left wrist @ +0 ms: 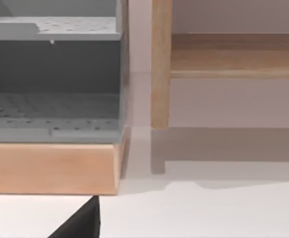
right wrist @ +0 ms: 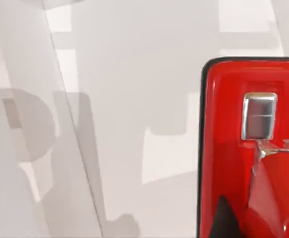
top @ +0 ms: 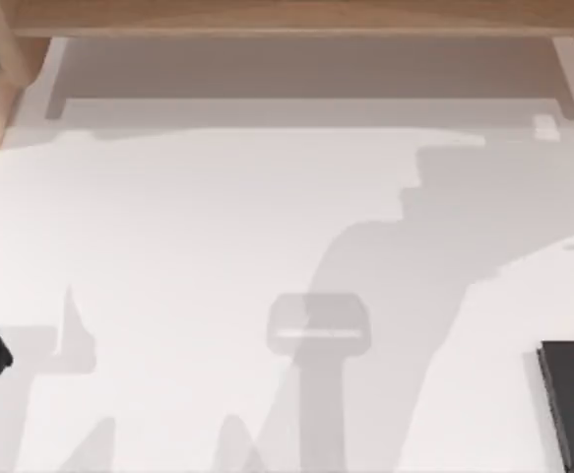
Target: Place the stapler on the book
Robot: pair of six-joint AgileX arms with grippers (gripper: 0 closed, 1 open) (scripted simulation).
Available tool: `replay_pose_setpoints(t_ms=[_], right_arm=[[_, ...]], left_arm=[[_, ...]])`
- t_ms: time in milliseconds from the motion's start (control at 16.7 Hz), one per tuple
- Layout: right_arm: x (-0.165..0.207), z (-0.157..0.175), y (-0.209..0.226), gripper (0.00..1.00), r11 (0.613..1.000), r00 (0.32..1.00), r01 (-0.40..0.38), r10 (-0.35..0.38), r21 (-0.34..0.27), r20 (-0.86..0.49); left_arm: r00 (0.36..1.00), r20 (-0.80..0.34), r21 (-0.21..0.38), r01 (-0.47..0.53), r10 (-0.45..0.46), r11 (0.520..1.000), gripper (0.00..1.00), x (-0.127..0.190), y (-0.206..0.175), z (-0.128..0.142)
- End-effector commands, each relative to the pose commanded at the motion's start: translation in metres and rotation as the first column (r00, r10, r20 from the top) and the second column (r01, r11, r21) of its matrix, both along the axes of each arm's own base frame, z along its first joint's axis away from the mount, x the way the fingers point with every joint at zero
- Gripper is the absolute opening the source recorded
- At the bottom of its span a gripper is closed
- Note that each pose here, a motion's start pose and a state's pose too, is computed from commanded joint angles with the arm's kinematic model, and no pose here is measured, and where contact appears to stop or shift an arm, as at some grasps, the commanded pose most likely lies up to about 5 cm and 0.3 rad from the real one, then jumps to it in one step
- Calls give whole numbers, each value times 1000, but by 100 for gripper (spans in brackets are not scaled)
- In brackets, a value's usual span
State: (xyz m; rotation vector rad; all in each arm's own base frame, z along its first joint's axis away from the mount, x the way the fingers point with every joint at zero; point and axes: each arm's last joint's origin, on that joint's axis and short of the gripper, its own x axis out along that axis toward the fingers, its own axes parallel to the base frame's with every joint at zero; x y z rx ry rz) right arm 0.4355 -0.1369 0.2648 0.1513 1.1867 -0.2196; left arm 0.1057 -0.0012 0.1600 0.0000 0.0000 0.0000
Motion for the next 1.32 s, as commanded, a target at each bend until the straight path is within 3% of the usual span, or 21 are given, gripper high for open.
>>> replay_pose_setpoints(t_ms=[180, 420, 840, 1320], right_arm=[[-24, 26, 32, 0, 999, 997, -46, 47, -15, 68], [-64, 32, 71, 0, 994, 992, -106, 106, -10, 74], [-145, -10, 119, 0, 981, 980, -190, 191, 29, -59], [-215, -66, 140, 0, 970, 942, -235, 243, 63, -233]], left_arm=[[1000, 0, 0, 0, 0, 1000, 100, 0, 0, 0], [1000, 0, 0, 0, 0, 1000, 100, 0, 0, 0], [1000, 0, 0, 0, 0, 1000, 100, 0, 0, 0], [1000, 0, 0, 0, 0, 1000, 100, 0, 0, 0]])
